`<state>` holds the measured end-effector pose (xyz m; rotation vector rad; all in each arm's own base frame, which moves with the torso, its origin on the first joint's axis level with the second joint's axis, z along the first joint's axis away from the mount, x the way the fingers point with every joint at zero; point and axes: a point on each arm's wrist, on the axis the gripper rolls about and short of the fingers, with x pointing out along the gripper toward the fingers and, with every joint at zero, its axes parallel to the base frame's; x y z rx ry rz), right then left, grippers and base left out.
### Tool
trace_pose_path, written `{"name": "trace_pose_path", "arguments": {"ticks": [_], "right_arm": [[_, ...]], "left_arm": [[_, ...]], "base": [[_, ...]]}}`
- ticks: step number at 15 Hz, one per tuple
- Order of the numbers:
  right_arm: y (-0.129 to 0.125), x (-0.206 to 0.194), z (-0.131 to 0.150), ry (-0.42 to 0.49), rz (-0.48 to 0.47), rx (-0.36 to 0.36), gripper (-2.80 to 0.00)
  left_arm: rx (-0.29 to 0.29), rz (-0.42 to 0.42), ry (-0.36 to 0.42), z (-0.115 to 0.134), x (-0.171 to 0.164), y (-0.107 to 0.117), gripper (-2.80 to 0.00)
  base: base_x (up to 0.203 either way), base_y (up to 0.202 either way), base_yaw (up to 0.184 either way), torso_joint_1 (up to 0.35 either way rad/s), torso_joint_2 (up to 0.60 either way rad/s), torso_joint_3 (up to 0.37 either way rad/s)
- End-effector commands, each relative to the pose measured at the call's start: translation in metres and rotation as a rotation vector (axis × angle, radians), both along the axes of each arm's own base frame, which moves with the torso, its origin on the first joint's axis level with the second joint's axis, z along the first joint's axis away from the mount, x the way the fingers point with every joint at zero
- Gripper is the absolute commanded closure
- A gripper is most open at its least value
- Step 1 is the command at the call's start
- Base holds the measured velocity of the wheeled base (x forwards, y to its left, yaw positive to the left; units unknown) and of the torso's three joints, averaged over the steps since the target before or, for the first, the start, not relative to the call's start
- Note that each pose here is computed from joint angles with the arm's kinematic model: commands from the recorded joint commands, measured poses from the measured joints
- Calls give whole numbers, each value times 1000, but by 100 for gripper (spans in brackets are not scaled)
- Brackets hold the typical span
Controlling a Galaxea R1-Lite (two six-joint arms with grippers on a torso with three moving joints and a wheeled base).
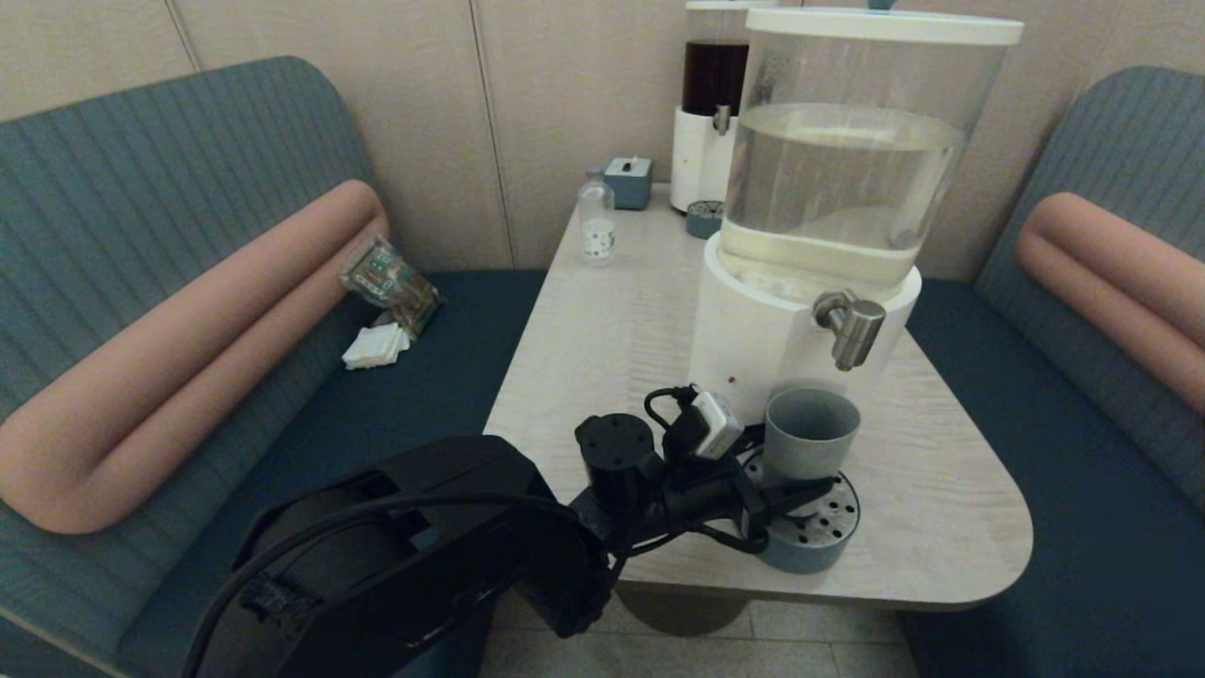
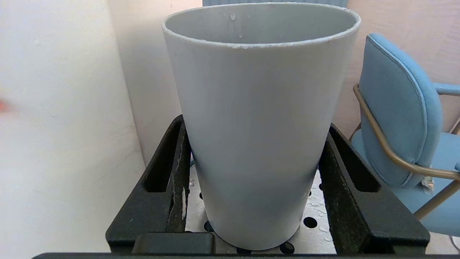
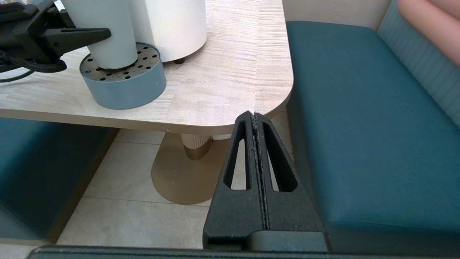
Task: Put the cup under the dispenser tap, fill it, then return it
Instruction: Place it under the water dispenser
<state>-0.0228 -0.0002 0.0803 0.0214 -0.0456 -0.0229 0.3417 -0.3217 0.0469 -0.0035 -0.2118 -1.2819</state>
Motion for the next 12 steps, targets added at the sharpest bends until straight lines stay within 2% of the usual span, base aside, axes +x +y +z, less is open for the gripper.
{"name": "trace_pose_path", "arguments": {"ticks": [1,12], "right_arm": [[0,1,-4,13,0,0,0],[0,1,-4,13,0,0,0]], "left_arm": [[-5,-3,-5,-1,1,-1,0],[-10,3,-5,9,-6,2,0]], "base": [[0,0,0,0,0,0],[0,0,0,0,0,0]]}}
